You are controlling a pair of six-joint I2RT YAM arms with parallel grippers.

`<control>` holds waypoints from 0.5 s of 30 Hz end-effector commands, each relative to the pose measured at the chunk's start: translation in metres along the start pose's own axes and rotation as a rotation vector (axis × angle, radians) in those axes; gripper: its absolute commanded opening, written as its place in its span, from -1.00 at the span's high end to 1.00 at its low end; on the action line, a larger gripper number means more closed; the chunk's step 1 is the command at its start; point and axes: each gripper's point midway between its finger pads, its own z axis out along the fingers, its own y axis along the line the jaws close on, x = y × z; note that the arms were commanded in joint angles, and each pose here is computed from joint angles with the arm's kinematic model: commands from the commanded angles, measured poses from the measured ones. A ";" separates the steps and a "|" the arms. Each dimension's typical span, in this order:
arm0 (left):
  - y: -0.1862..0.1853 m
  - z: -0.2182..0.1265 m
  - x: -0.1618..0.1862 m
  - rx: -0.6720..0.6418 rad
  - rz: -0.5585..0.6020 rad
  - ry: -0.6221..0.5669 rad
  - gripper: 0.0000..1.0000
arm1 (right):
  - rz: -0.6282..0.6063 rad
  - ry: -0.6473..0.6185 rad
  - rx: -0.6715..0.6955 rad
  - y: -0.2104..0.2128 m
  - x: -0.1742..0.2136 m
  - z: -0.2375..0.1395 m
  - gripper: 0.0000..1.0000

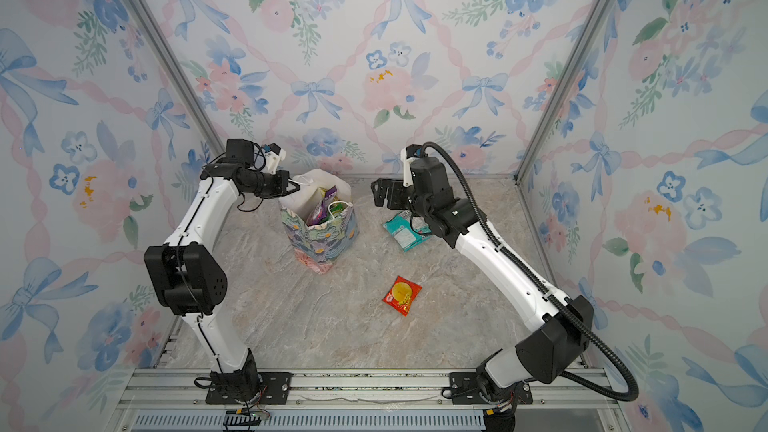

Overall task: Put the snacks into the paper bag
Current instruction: 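Withdraw the right gripper toward the teal Fox's mint blossom packet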

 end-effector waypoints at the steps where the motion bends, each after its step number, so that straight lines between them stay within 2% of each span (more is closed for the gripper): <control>1: -0.005 0.001 0.009 0.021 -0.023 0.035 1.00 | 0.100 0.014 0.076 -0.038 0.021 -0.004 -0.99; 8: -0.006 0.001 0.010 0.025 -0.025 0.037 1.00 | 0.302 0.176 0.212 -0.117 0.101 0.012 -0.97; 15: -0.008 0.000 0.009 0.035 -0.023 0.034 1.00 | 0.429 0.228 0.254 -0.158 0.136 0.032 -0.83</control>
